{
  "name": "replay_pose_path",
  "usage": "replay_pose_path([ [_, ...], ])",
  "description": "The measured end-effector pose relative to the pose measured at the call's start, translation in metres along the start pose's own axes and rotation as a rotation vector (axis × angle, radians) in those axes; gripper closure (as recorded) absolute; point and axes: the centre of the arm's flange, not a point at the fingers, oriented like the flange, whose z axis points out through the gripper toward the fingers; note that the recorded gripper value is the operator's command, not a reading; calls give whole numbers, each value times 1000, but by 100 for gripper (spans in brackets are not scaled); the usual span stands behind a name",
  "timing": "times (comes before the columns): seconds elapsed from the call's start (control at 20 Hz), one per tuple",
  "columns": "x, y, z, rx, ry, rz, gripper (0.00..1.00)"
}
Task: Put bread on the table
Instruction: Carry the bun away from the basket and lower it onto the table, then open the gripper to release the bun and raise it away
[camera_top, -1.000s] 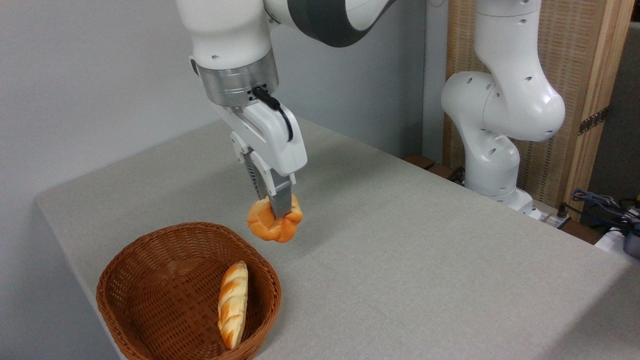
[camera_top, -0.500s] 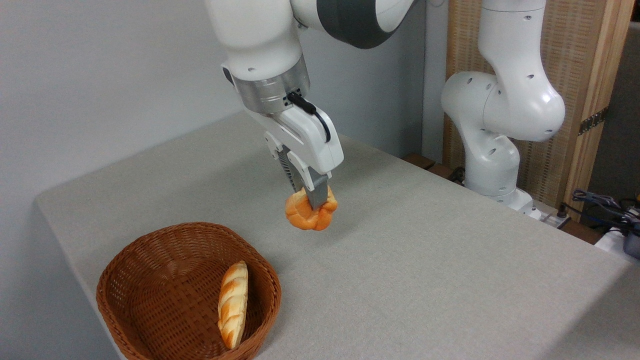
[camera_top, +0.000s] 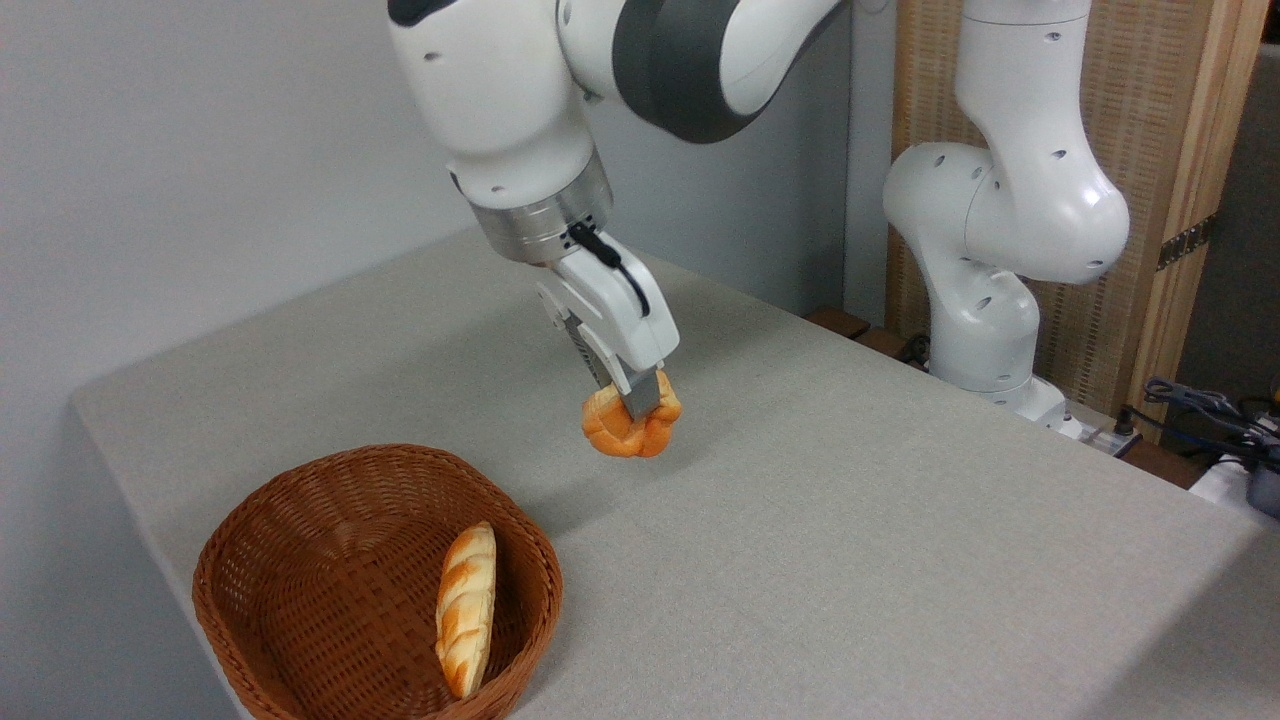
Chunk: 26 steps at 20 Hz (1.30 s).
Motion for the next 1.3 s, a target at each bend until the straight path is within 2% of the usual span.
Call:
replay_pose_path([
  [0.25, 25, 2, 25, -34, -40, 35, 1],
  [0.7, 27, -1, 24, -30, -36, 35, 0],
  [0.9, 31, -6, 0, 51, 29, 36, 0],
  [1.0, 32, -11, -20, 111, 79, 33, 0],
  [1.3, 31, -22, -50, 221, 172, 5, 0],
])
